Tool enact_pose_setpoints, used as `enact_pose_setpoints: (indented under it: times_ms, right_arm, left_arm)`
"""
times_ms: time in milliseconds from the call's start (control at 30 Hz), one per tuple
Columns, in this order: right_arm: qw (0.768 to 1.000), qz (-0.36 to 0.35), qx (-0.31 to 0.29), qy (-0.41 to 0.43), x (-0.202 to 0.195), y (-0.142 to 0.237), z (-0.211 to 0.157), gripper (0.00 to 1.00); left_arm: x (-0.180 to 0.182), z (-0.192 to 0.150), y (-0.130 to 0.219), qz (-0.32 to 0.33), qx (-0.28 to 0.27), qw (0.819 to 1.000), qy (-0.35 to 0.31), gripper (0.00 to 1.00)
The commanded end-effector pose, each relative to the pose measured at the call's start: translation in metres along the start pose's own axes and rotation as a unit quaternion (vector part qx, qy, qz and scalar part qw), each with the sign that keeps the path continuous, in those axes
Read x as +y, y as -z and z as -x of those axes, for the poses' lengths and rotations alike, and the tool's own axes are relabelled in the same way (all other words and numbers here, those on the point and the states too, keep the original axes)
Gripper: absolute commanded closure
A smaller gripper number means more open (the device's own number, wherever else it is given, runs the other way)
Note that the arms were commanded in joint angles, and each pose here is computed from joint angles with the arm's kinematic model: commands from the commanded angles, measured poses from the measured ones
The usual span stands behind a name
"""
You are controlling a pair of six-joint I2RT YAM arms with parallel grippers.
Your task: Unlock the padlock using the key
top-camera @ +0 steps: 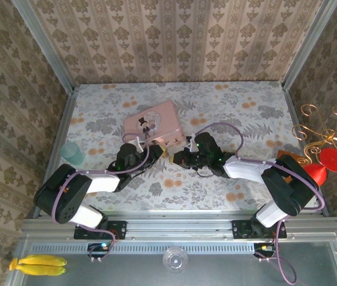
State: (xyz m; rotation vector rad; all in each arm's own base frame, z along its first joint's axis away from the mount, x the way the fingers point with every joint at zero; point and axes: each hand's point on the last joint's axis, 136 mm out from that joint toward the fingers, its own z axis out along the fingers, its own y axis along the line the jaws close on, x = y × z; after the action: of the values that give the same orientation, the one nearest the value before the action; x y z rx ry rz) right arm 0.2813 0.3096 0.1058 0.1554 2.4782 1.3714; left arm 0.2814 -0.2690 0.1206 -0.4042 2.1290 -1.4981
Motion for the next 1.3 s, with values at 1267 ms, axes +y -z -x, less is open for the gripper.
enact_pose_setpoints:
  times_ms: [1267]
  right_arm:
    - [0.997, 0.079, 0.008, -0.026, 0.033, 0.004, 0.006, 1.0]
  left_arm:
    - [-0.051, 0.029, 0.016, -0.133, -0.04, 0.99, -0.005, 0.94]
